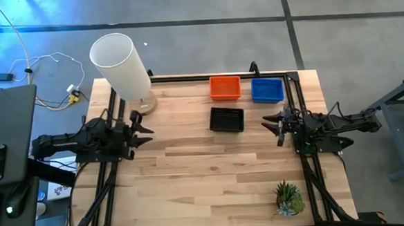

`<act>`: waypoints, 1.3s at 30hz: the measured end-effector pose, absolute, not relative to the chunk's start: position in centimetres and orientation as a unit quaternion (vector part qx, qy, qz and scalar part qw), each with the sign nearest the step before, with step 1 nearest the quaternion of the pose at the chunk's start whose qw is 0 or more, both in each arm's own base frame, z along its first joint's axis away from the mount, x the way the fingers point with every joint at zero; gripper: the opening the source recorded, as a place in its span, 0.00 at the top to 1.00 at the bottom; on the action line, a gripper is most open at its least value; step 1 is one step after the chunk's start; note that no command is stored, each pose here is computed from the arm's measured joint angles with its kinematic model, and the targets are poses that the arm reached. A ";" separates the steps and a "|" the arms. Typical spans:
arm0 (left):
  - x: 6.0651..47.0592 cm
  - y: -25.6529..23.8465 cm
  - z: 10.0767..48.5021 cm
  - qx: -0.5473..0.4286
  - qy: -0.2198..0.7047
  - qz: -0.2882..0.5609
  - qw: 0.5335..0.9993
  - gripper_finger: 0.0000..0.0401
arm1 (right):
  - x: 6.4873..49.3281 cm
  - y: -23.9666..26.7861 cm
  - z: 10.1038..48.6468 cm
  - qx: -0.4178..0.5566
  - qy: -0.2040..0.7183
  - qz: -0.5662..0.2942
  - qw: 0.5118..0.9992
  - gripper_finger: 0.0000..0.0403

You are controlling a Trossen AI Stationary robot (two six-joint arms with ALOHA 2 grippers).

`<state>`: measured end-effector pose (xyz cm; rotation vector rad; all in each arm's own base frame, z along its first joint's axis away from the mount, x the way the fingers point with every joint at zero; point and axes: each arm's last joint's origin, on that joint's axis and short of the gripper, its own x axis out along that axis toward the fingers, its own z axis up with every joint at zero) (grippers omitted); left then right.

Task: Stack baskets by color
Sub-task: Return to Home Position

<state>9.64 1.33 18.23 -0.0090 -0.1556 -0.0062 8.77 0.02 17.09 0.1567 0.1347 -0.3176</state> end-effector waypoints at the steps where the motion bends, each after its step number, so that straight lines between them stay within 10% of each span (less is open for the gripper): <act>1: 9.5 1.3 18.4 -0.003 -0.086 -0.003 0.996 0.73 | 8.8 0.0 17.1 0.078 0.068 -0.153 0.983 0.68; 39: 9.4 1.6 18.4 -0.003 -0.088 0.042 0.995 0.73 | 8.8 0.1 17.1 0.079 0.071 -0.136 0.985 0.68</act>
